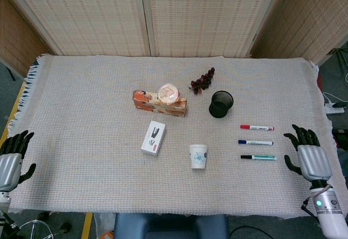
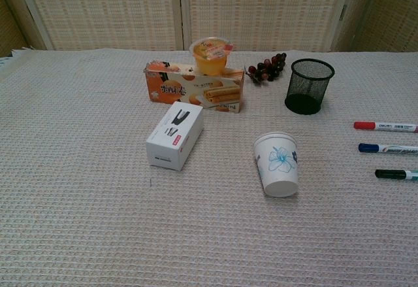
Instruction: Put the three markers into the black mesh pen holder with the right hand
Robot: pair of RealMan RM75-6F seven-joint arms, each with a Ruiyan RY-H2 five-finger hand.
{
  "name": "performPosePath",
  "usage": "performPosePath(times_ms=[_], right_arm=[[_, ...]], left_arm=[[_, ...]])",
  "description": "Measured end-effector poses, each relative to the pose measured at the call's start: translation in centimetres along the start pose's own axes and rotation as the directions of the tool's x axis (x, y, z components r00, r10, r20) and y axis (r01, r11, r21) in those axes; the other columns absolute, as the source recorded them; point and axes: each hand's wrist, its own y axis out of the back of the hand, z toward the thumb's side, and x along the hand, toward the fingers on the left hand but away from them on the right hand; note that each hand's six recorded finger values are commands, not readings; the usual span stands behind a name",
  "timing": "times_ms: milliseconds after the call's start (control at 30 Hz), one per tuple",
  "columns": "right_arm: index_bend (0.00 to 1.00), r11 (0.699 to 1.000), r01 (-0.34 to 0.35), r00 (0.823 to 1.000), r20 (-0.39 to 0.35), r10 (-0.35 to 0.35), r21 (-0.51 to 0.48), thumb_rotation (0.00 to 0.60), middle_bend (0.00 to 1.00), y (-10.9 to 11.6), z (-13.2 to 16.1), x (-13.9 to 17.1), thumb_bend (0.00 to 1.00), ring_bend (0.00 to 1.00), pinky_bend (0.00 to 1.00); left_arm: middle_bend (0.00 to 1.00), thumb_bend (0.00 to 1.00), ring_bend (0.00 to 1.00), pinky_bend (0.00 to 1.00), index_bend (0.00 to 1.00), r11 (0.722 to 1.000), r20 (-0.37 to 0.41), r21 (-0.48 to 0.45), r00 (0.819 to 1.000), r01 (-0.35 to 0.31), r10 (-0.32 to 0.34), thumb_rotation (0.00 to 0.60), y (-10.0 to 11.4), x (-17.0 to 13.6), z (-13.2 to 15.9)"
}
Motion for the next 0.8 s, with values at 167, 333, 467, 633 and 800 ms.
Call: performPosePath(times_ms=[167,333,467,633,800], right_arm=[[0.34,0.997,-0.041,0.992,-0.117,0.049,0.069,0.600,0.00,-0.1,4.5,-2.2,0.36,0.00,0.00],[0.35,0.988,-0.081,0.984,-0.150,0.100,0.130,0.600,0.00,-1.1,6.7,-3.2,0.36,0.00,0.00],[0.35,0.975,-0.138,0.976,-0.141,0.163,0.176,0.600,0.00,-2.6,7.5,-4.1,0.36,0.00,0.00],[0.33,0.955,-0.205,0.966,-0.111,0.232,0.217,0.600,0.00,-4.7,7.3,-4.4,0.36,0.00,0.00],[0.33,0.941,-0.249,0.958,-0.083,0.274,0.231,0.600,0.00,-6.1,6.6,-4.6,0.36,0.00,0.00]], left_arm=[[0.00,0.32,0.00,0.05,0.01,1.000,-0.001,0.001,1.000,0.006,-0.006,0.600,-0.1,0.1,0.0],[0.00,0.32,0.00,0.05,0.01,1.000,-0.002,0.000,1.000,0.010,-0.010,0.600,-0.2,0.0,-0.1],[0.00,0.32,0.00,0.05,0.01,1.000,-0.003,-0.003,1.000,0.009,-0.009,0.600,-0.2,0.0,-0.1],[0.00,0.32,0.00,0.05,0.01,1.000,-0.005,-0.005,1.000,0.007,-0.007,0.600,-0.1,0.1,-0.2],[0.00,0.32,0.00,0.05,0.01,1.000,-0.004,-0.005,1.000,0.011,-0.011,0.600,-0.1,0.1,-0.1]])
